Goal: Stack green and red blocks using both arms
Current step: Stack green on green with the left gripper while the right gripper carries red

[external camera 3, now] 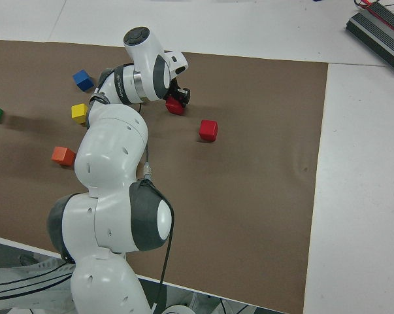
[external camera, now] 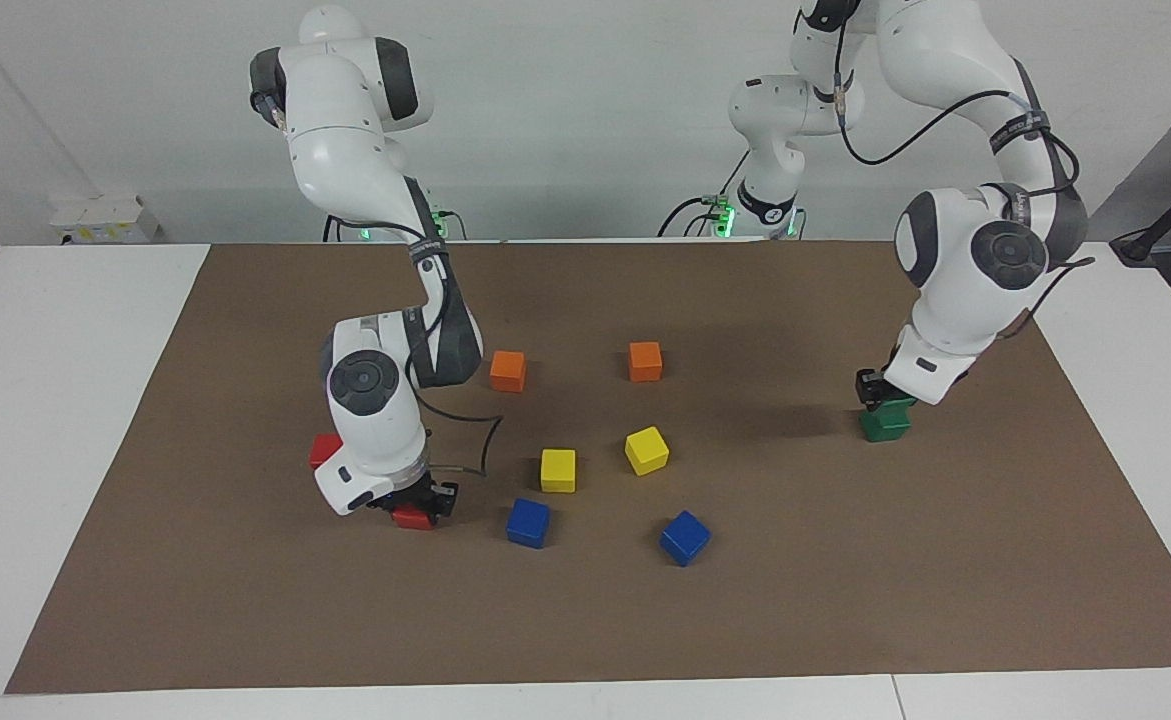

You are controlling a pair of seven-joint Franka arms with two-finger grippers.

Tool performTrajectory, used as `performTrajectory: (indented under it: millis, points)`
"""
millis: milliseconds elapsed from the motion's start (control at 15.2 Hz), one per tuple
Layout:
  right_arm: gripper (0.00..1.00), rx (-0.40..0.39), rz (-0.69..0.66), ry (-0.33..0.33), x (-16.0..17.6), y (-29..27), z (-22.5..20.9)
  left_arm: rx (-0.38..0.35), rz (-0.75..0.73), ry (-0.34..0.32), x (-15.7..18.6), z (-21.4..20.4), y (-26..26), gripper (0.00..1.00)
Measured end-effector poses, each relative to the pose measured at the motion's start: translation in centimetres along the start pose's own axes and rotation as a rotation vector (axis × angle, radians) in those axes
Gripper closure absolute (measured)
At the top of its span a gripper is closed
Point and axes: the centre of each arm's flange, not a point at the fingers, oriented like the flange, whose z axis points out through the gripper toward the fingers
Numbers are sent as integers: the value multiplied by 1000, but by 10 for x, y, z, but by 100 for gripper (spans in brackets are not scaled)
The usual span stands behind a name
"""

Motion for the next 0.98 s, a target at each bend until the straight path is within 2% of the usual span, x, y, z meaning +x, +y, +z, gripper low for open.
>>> performTrajectory:
  millis: [131, 328, 459, 591, 985]
  points:
    - [45, -7, -48, -27, 1, 17, -23, -7, 37, 28, 0, 11, -20, 45]
    - [45, -7, -94, -49, -2, 56, -69, -12, 59, 63, -2, 35, -15, 45]
    - [45, -3, -112, -64, -9, 82, -83, -18, 62, 65, -4, 44, -11, 45]
    - [45, -1, -125, -87, -20, 104, -78, -43, 47, 64, -4, 45, -10, 45]
    - [45, 11, -145, -66, -51, 127, -45, -95, -20, 53, -9, 52, -33, 45]
